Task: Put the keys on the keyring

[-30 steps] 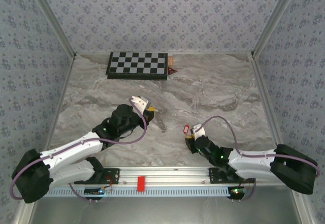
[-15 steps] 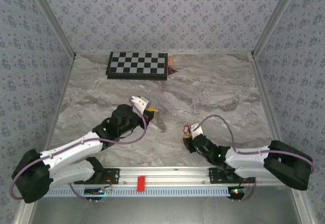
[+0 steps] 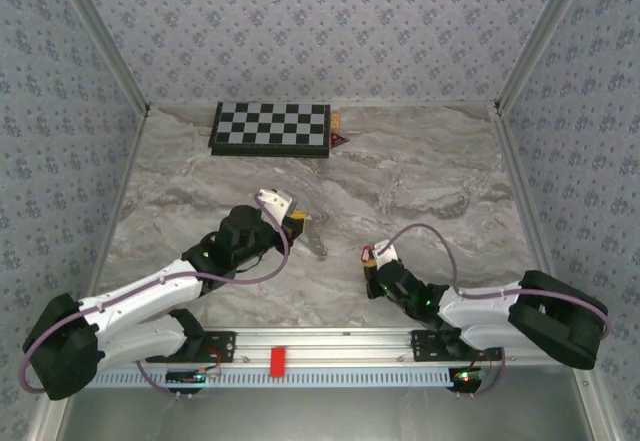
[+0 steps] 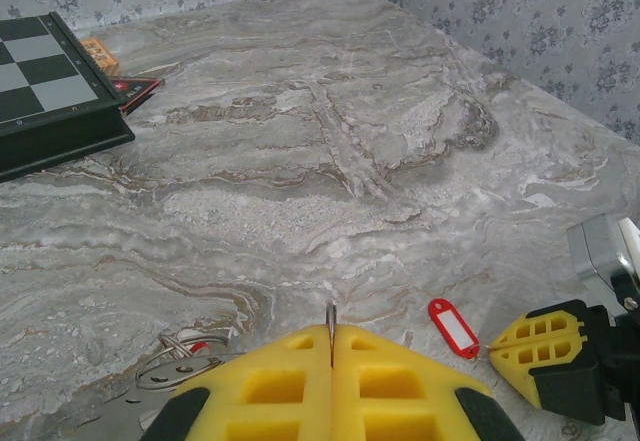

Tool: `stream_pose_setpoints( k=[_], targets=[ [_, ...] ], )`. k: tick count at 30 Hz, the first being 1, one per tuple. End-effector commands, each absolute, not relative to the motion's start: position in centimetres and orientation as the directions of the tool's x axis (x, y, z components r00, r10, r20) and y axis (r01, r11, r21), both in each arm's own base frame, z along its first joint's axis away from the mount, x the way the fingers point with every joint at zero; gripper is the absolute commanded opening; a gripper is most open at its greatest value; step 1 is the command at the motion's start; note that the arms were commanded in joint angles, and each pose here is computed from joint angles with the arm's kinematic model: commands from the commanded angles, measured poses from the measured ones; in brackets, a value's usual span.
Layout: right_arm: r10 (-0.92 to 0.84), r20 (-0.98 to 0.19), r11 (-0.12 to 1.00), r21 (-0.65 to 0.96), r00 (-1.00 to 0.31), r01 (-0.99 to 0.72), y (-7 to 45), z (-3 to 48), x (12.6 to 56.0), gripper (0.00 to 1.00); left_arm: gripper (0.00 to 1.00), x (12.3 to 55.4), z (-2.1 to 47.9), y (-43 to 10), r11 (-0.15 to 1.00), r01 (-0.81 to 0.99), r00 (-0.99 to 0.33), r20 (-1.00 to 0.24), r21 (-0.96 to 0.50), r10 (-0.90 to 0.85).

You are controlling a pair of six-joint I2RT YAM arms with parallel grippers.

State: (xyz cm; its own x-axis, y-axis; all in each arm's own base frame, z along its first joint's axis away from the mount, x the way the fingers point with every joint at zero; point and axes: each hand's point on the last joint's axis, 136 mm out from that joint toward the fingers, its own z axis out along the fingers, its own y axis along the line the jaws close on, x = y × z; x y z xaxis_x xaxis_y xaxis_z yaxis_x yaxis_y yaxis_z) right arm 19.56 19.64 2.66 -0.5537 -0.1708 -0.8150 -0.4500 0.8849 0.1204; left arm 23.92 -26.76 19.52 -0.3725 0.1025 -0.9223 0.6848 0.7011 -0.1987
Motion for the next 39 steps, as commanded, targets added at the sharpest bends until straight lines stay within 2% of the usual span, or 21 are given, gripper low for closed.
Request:
stream_pose_setpoints(
  k=[1, 11, 15, 21, 29, 34, 39],
  targets=[
    [-0.165, -0.825, 0.886, 0.117, -0.541, -0.448, 20.0, 3.8, 20.0, 0.0, 0.0, 24.2, 21.5, -27.0, 0.696, 0.689, -0.328, -0.943, -0.203, 0.05],
    [-0.179, -0.771, 0.898, 0.126, -0.611, -0.421, 18.3, 4.3, 19.6, 0.0, 0.0, 24.2, 21.5, -27.0, 0.697, 0.688, -0.33, -0.943, -0.203, 0.05],
    [-0.154, -0.716, 0.903, 0.177, -0.68, -0.391, 18.1, 4.1, 19.4, 0.0, 0.0, 24.2, 21.5, -27.0, 0.698, 0.687, -0.329, -0.943, -0.202, 0.05],
    [-0.18, -0.611, 0.92, 0.174, -0.771, -0.352, 18.0, 4.5, 19.6, 0.0, 0.0, 24.2, 21.7, -26.9, 0.699, 0.686, -0.323, -0.945, -0.199, 0.048],
    [-0.258, -0.379, 0.938, 0.122, -0.889, -0.324, 17.8, 3.8, 19.0, 0.0, 0.0, 24.1, 21.9, -26.7, 0.7, 0.686, -0.319, -0.947, -0.198, 0.045],
    [-0.312, -0.26, 0.93, 0.112, -0.914, -0.349, 18.1, 4.2, 18.6, 0.0, 0.0, 24.0, 22.1, -26.7, 0.699, 0.687, -0.317, -0.948, -0.2, 0.041],
    [-0.378, -0.093, 0.917, 0.099, -0.921, -0.386, 17.8, 3.9, 17.6, 0.0, 0.0, 24.0, 22.3, -26.5, 0.698, 0.687, -0.313, -0.949, -0.203, 0.033]
  ],
)
